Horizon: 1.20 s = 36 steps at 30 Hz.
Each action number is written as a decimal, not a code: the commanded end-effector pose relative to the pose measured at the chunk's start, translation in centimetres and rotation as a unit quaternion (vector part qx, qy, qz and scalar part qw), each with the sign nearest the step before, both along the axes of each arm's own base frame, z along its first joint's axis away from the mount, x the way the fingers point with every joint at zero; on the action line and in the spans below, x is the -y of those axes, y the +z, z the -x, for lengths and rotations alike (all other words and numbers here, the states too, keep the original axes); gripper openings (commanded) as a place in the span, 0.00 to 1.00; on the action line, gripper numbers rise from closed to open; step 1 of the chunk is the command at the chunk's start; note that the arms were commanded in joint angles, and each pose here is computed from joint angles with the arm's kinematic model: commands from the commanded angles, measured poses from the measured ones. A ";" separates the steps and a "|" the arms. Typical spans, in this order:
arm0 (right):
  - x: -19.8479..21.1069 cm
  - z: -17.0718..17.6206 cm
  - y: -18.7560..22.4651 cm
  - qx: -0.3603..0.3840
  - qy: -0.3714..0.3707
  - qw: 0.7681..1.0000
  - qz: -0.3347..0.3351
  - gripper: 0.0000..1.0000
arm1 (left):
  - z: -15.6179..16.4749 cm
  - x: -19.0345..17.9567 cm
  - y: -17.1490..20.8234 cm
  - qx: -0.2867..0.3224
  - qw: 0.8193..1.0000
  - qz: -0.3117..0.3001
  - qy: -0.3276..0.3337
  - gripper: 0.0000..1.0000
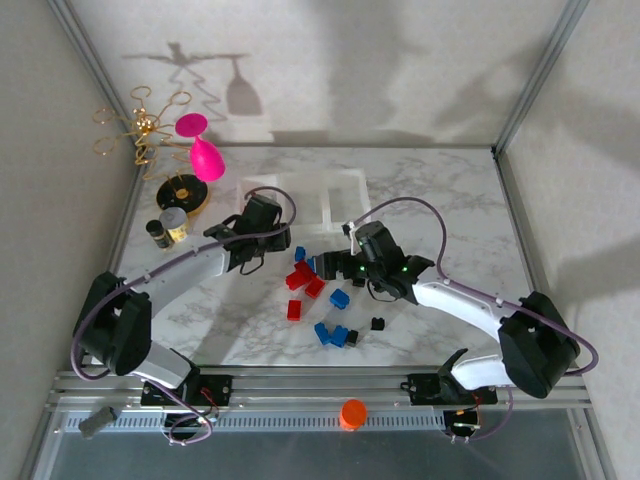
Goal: Sort the legos into containers by color
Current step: Pick up the lego from the center of the table.
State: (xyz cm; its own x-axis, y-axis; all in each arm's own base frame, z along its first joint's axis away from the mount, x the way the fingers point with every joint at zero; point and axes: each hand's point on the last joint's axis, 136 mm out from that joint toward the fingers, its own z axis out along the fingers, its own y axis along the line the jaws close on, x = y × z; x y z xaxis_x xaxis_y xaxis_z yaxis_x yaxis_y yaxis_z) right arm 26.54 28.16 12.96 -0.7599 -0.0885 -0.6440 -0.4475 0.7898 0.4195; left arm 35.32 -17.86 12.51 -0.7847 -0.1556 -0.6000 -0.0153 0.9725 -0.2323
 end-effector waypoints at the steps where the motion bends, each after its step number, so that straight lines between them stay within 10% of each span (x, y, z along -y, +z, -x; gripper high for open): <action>1: -0.2 2.1 -1.1 -0.023 0.021 1.000 0.000 0.99 | 2.9 1.2 -1.5 -0.034 0.999 0.008 -0.036 0.55; 14: 0.8 3.1 -2.6 -0.037 -0.020 0.999 -0.022 0.99 | 7.2 3.3 -6.5 -0.106 0.990 0.001 -0.090 0.63; 36: 1.5 2.5 -2.2 -0.018 -0.038 0.999 -0.017 0.99 | 5.5 4.2 -9.5 -0.107 0.994 0.020 0.024 0.70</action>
